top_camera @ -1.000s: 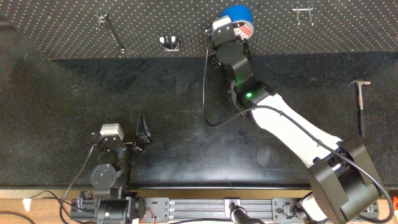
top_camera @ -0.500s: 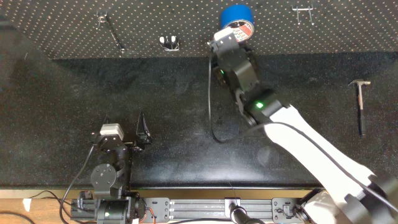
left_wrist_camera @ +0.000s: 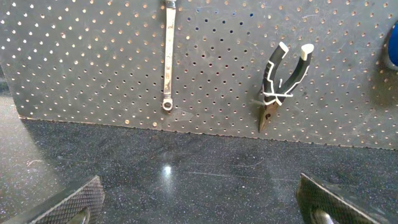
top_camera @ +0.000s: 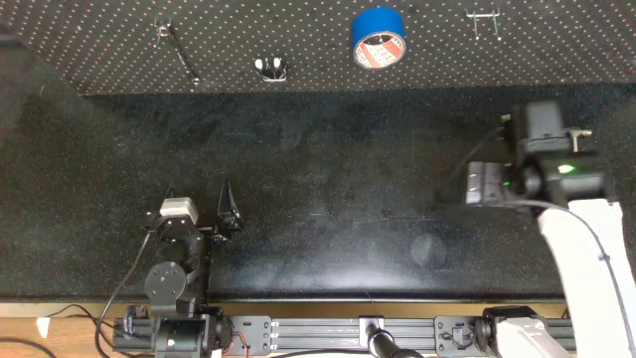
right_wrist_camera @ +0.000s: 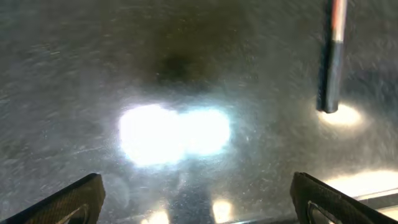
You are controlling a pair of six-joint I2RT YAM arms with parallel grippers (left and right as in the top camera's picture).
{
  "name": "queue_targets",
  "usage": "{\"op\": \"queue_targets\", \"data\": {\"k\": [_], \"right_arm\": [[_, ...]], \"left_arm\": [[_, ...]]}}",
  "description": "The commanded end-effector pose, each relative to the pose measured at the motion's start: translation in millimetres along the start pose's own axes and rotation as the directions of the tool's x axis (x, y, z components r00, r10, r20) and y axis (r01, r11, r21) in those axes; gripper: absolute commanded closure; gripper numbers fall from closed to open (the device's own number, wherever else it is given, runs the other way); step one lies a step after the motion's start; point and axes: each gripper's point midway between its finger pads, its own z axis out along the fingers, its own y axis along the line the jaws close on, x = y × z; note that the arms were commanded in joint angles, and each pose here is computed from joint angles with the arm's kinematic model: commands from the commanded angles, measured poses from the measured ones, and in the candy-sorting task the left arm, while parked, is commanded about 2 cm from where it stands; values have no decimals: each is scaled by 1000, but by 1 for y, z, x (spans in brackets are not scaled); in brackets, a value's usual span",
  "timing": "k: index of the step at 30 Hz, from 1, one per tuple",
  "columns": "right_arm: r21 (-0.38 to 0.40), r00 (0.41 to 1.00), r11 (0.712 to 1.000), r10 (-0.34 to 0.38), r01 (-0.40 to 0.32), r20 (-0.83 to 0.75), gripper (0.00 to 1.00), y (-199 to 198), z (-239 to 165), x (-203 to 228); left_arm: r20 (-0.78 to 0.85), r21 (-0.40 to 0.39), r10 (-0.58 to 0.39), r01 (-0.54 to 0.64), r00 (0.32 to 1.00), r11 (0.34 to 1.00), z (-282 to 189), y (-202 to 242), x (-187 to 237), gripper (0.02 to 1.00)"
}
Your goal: Place Tools Onto Pegboard
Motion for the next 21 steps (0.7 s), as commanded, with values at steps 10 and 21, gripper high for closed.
{"op": "queue_targets", "data": {"k": [10,21], "right_arm": [[-11,981,999,37,-40,-190,25,-137,83,10],[-64,957,975,-221,213,-189,25,-152,139,-5]], "left_arm": [[-1,0,12,-12,1000,1000,0,0,1,23],[-1,0,12,-12,1000,1000,0,0,1,23]]}}
